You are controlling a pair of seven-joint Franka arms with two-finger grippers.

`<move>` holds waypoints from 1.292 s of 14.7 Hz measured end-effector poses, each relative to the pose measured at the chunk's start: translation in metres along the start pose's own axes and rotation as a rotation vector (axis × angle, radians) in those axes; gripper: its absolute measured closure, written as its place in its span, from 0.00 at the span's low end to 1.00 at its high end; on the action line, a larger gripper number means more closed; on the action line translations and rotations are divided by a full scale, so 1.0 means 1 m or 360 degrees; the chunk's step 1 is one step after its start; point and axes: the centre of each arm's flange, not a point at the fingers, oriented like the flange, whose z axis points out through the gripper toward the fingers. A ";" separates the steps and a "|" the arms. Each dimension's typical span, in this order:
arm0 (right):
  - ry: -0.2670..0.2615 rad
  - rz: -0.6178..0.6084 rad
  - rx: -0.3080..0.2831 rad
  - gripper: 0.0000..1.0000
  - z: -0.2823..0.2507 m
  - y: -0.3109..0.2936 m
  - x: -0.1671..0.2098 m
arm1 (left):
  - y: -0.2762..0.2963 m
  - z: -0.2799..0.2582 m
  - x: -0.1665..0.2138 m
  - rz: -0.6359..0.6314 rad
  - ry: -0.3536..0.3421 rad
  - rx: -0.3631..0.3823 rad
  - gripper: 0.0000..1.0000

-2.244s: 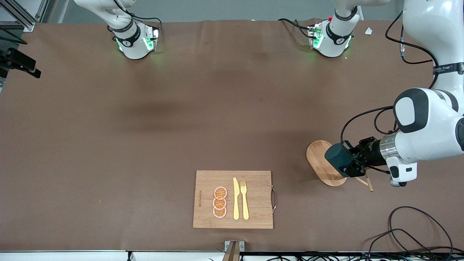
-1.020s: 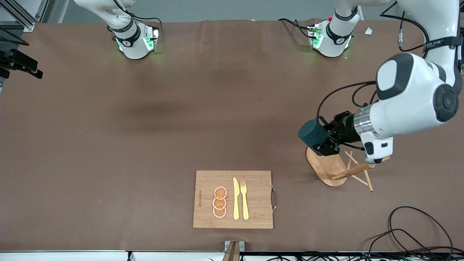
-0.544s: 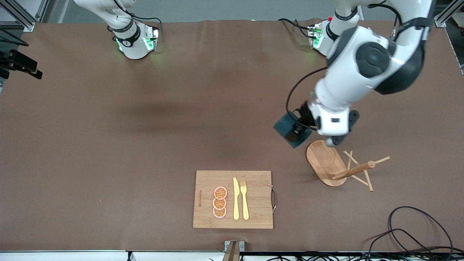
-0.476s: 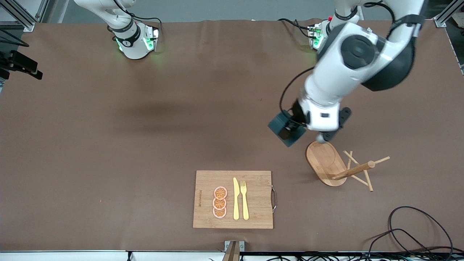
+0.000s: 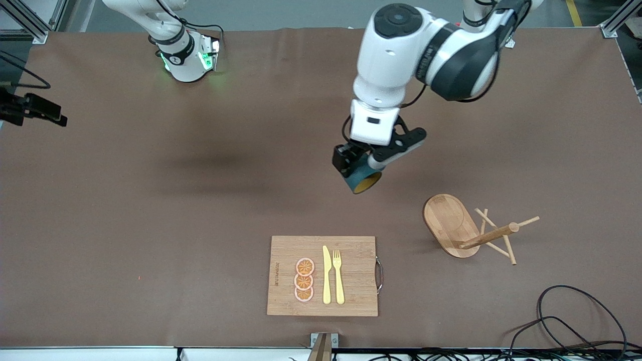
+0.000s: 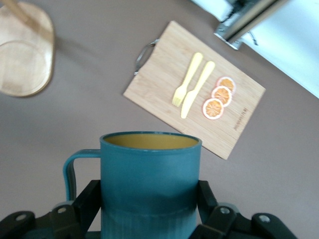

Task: Transfer cup from left to right arm and place
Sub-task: 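Carry the mug with the left gripper toward the table middle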

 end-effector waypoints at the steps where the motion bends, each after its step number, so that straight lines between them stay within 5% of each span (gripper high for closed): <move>1: -0.0017 0.0008 -0.0001 0.00 0.010 0.003 0.008 | 0.008 0.003 -0.020 0.0085 0.0044 0.0004 0.17; 3: -0.0033 0.0024 -0.0003 0.00 0.027 0.009 0.023 | 0.022 0.012 -0.065 0.0245 0.0148 0.0025 0.17; 8: 0.0089 0.0045 -0.0023 0.00 0.062 0.019 0.068 | 0.045 0.045 -0.174 0.0508 0.0424 0.0030 0.17; 13: 0.0004 0.0087 -0.0031 0.00 0.145 0.038 0.114 | 0.051 0.104 -0.254 0.0626 0.0723 -0.0075 0.17; 19: 0.0024 0.0080 -0.0039 0.00 0.202 0.036 0.146 | 0.036 0.187 -0.320 0.0768 0.1017 -0.0220 0.17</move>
